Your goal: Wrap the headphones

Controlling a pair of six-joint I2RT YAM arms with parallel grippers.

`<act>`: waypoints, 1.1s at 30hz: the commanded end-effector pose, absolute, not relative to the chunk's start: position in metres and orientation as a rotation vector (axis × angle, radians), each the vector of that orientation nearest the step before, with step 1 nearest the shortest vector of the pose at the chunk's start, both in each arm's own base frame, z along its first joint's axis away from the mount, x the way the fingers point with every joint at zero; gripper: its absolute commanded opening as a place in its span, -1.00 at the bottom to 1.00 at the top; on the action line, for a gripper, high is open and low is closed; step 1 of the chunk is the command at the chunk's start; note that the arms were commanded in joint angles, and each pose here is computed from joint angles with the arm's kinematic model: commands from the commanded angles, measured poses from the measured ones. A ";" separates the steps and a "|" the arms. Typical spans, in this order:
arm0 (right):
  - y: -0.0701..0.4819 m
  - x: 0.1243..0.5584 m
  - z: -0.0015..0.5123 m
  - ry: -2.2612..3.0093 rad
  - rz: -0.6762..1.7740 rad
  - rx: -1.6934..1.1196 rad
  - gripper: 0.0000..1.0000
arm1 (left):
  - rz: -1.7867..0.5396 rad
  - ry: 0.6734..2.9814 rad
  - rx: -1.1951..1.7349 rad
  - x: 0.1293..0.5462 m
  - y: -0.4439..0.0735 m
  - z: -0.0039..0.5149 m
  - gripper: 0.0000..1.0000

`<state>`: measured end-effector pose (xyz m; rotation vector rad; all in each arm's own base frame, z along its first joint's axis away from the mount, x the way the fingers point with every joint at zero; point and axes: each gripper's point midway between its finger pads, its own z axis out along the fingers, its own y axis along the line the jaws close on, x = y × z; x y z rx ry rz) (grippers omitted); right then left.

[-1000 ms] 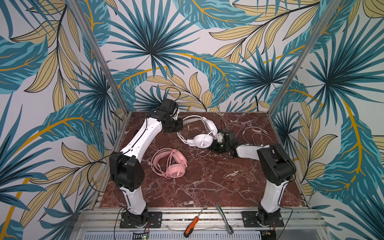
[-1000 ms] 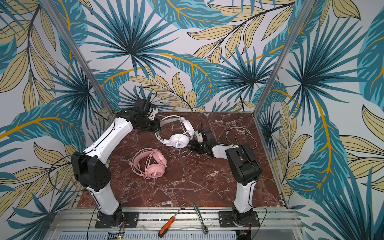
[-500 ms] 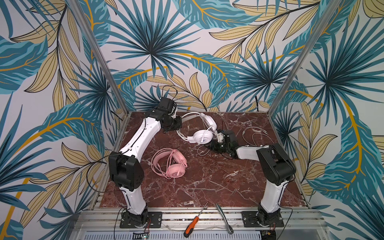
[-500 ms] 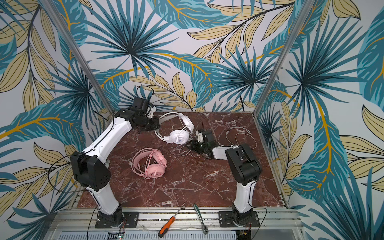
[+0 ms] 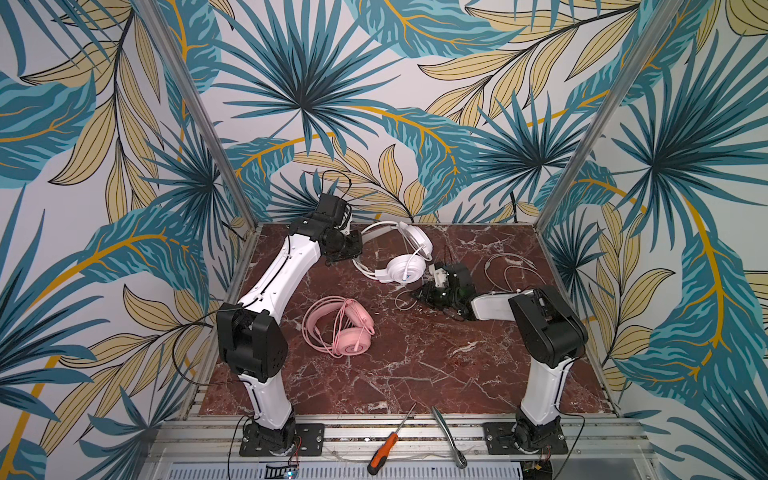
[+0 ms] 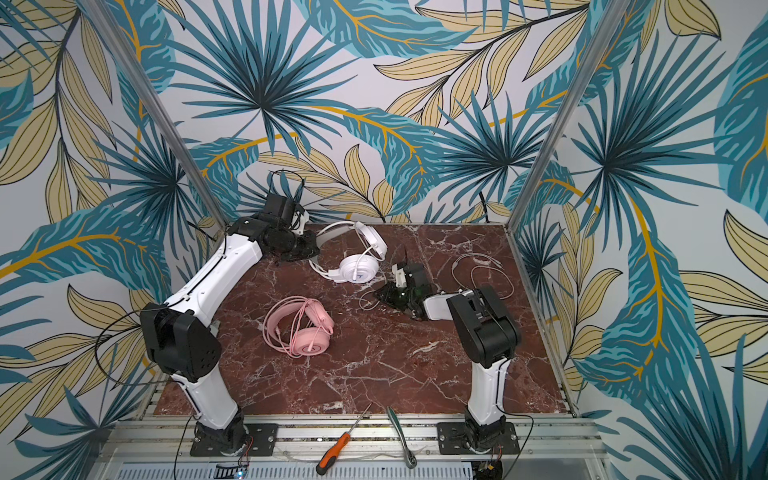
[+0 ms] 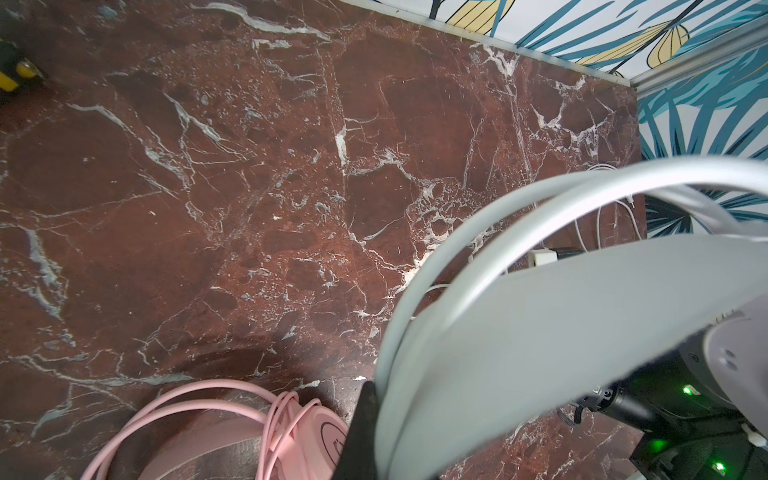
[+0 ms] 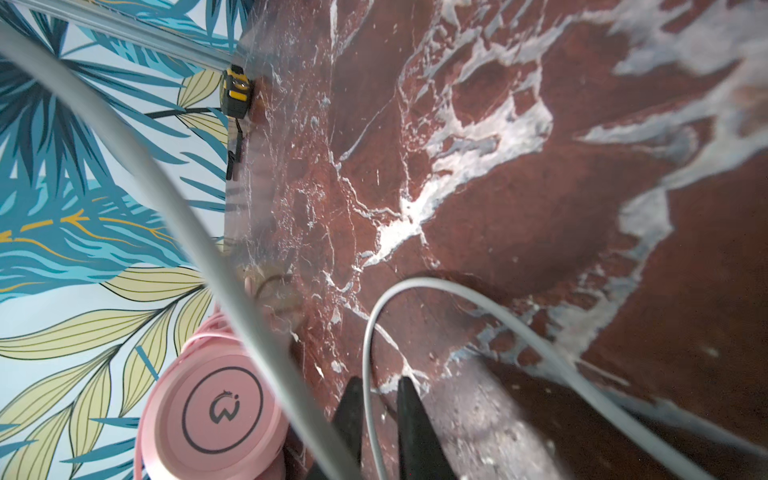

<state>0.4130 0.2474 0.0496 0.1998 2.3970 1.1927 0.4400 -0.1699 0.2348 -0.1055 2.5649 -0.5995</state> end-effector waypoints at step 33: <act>0.192 0.318 0.111 2.702 0.367 -0.756 -1.00 | -0.566 2.488 -0.572 0.464 -0.137 0.203 -1.00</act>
